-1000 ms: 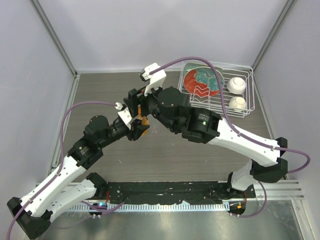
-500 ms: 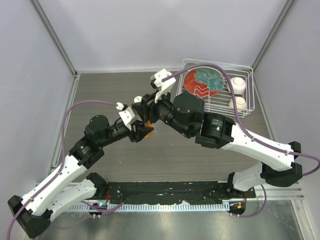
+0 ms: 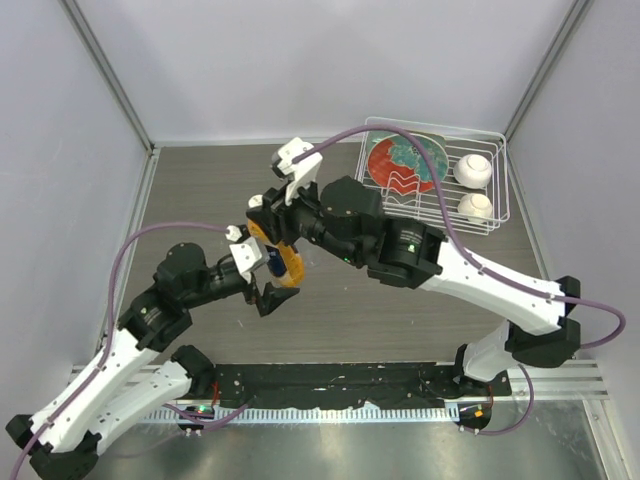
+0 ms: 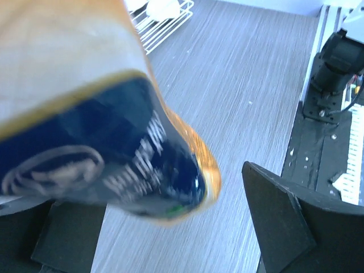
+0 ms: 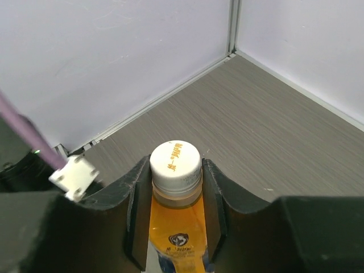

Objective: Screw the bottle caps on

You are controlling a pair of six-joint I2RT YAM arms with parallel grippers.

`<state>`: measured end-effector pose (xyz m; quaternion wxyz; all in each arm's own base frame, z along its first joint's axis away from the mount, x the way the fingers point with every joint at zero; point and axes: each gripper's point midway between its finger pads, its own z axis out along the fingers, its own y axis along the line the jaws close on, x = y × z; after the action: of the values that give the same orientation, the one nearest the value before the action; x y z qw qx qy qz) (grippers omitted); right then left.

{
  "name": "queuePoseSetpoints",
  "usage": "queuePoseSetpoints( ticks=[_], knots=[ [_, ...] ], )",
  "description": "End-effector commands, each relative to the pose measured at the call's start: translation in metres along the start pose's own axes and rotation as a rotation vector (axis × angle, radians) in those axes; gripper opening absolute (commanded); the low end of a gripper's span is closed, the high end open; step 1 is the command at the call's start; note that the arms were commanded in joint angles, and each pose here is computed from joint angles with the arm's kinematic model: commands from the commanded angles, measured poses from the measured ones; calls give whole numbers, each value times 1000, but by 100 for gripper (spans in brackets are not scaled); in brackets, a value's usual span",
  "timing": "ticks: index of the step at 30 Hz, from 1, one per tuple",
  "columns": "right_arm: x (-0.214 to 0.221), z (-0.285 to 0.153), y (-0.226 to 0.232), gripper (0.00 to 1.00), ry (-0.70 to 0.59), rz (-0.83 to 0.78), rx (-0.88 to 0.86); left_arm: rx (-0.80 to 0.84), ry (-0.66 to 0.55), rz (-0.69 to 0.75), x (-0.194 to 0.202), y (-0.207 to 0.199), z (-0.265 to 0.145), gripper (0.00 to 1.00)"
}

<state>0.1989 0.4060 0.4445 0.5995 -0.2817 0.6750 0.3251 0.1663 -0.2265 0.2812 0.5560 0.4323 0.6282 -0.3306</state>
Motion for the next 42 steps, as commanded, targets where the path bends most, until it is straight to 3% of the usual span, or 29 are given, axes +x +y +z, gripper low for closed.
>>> queuePoseSetpoints(
  ticks=[1, 5, 11, 17, 18, 25, 35, 42],
  knots=[
    [-16, 22, -5, 1, -38, -67, 21, -64, -7, 87, -9, -5, -42, 100],
    [-17, 48, -17, 1, -42, -64, 40, -339, -94, 129, -30, 22, -95, 99],
    [5, 123, -5, 1, -46, -51, -2, -550, -250, 149, -84, 27, -175, 100],
    [20, 186, 13, 1, -154, -45, -43, -796, -214, 124, -106, 52, -230, 100],
    [40, 200, 14, 1, -136, -54, -44, -804, -207, 120, -105, 52, -233, 100],
    [71, 238, 16, 1, -256, -16, -42, -783, -196, 62, -100, 47, -236, 100],
    [125, 240, -2, 1, -323, 50, 27, -755, -191, 26, -99, 47, -223, 100],
    [159, 239, -10, 1, -281, 62, 55, -750, -181, 19, -99, 49, -217, 100]
  ],
)
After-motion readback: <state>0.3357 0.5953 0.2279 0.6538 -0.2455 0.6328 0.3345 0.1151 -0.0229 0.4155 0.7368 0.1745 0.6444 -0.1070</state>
